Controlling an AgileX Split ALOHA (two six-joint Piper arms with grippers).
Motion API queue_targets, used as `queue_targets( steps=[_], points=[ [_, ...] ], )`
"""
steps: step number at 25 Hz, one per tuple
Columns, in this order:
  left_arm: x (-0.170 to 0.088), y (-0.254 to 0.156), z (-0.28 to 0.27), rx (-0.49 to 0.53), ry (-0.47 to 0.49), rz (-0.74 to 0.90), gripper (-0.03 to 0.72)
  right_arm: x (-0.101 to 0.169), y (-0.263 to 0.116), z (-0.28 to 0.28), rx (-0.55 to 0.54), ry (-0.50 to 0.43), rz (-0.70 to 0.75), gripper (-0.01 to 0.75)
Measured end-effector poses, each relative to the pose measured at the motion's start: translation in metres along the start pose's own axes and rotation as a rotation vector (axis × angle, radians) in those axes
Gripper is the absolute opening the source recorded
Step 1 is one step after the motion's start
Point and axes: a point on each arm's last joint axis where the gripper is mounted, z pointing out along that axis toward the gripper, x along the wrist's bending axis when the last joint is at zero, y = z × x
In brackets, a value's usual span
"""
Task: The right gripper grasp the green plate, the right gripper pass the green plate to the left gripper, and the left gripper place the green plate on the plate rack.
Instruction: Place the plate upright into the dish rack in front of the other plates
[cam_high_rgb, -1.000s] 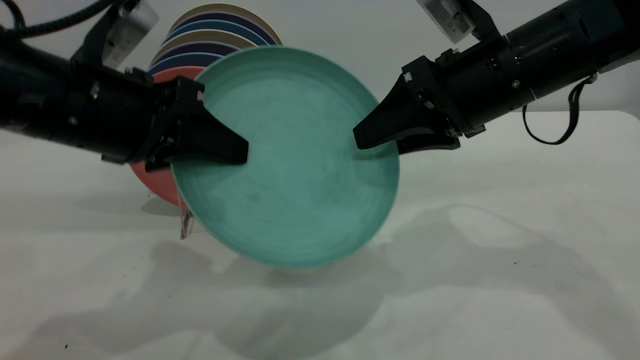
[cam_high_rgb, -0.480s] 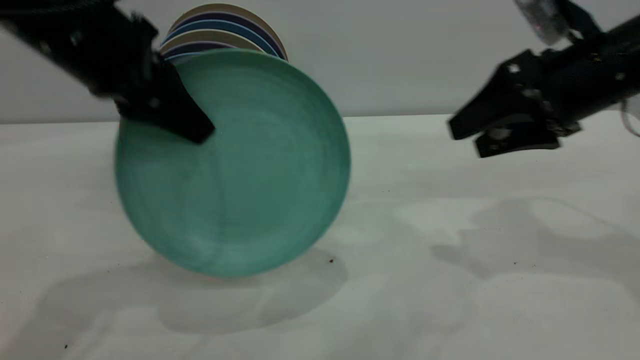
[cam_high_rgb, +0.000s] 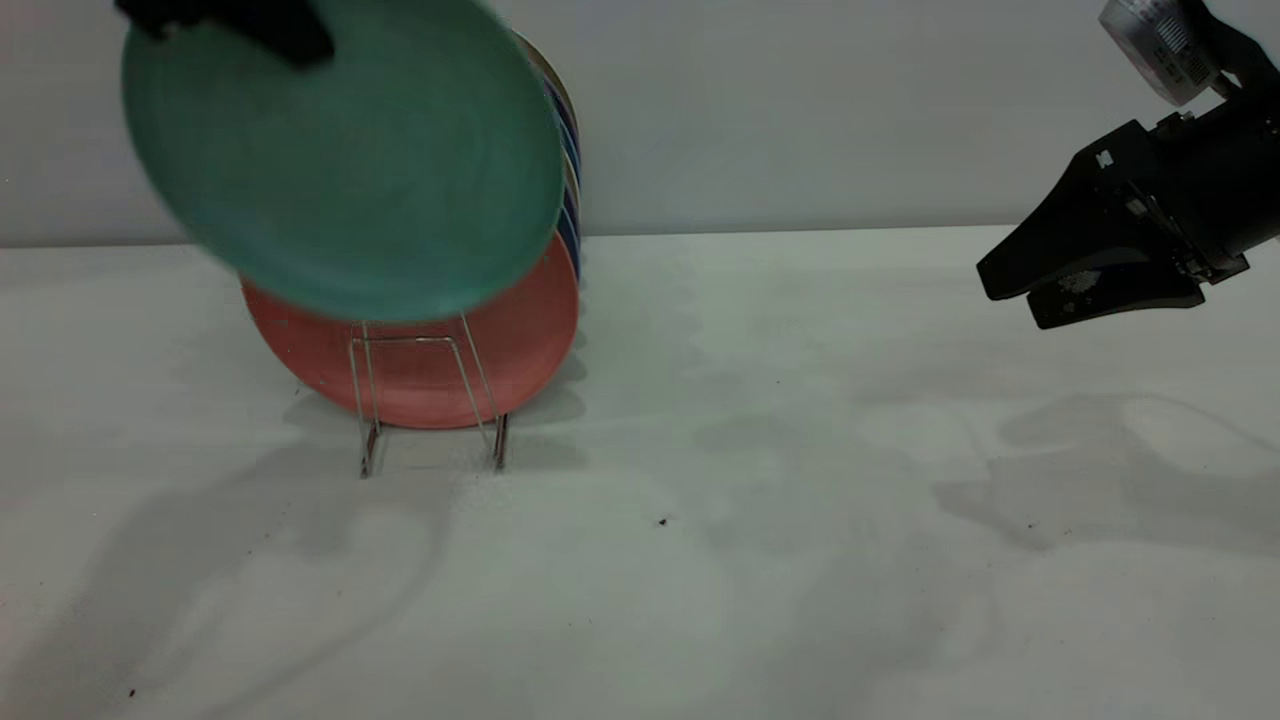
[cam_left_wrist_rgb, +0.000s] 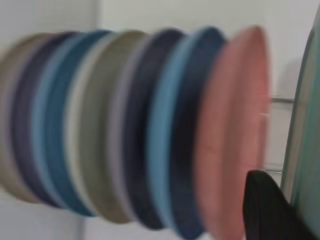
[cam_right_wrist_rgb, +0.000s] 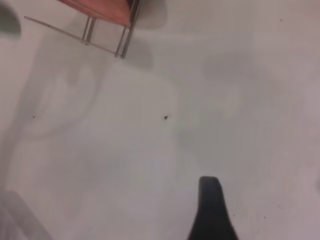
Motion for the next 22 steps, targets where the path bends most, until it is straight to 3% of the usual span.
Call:
queue_targets(
  steps=[10,22],
  points=[
    [0.005,-0.002,0.011,0.005,0.036,0.04,0.136,0.0,0.0,0.0,0.004,-0.002,0.0,0.569],
    [0.0,-0.011,0.041,0.03,-0.033,0.032,0.136,0.0,-0.001,0.0,0.011,-0.005,0.016,0.568]
  ],
)
